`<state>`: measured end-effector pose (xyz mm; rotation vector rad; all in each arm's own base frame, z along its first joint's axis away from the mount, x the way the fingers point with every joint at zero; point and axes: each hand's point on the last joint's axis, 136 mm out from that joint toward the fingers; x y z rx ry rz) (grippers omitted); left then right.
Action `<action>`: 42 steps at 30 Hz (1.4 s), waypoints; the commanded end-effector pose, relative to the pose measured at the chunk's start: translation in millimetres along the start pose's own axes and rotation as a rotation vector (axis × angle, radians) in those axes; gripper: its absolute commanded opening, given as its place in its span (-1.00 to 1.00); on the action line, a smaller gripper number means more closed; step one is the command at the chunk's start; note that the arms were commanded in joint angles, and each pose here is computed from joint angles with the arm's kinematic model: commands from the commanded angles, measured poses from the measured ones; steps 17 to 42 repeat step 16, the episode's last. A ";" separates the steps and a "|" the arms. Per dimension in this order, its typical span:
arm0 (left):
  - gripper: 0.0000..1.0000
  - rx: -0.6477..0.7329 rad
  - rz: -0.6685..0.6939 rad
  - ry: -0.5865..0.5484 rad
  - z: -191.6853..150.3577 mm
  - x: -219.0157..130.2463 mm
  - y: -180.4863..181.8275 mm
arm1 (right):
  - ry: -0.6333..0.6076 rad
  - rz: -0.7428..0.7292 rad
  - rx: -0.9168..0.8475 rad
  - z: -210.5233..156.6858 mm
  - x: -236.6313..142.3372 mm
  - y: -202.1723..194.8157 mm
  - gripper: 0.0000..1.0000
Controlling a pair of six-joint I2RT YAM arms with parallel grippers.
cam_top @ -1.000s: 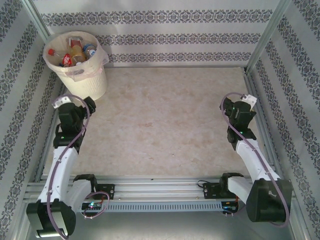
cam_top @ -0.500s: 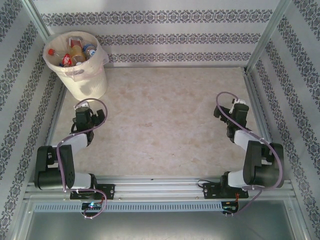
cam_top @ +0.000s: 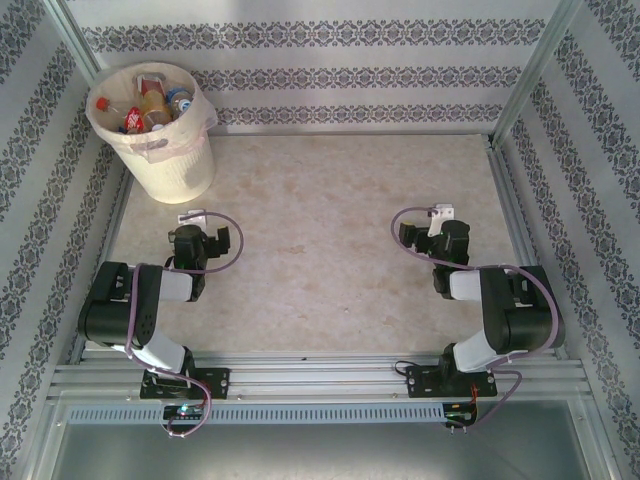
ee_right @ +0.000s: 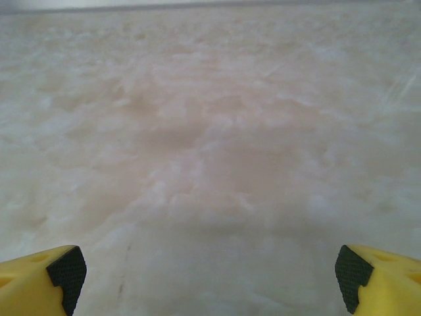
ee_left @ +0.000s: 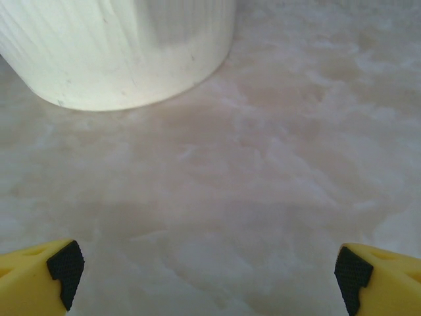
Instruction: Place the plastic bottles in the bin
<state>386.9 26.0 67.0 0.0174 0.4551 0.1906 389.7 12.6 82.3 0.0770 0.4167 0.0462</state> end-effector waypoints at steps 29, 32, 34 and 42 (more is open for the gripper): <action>0.99 -0.013 0.043 -0.077 19.6 -1.9 7.2 | -0.092 -0.057 -0.030 24.5 -1.7 -8.4 0.96; 0.99 -0.013 0.043 -0.077 19.6 -1.9 7.2 | -0.092 -0.057 -0.030 24.5 -1.7 -8.4 0.96; 0.99 -0.013 0.043 -0.077 19.6 -1.9 7.2 | -0.092 -0.057 -0.030 24.5 -1.7 -8.4 0.96; 0.99 -0.013 0.043 -0.077 19.6 -1.9 7.2 | -0.092 -0.057 -0.030 24.5 -1.7 -8.4 0.96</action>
Point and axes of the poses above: each hand's point on the last joint's axis, 136 mm out from that joint toward the fingers, its own x axis out along the fingers, its own y axis along the line the jaws close on, z = x × y, and after that the axes turned 1 degree about x, right-handed
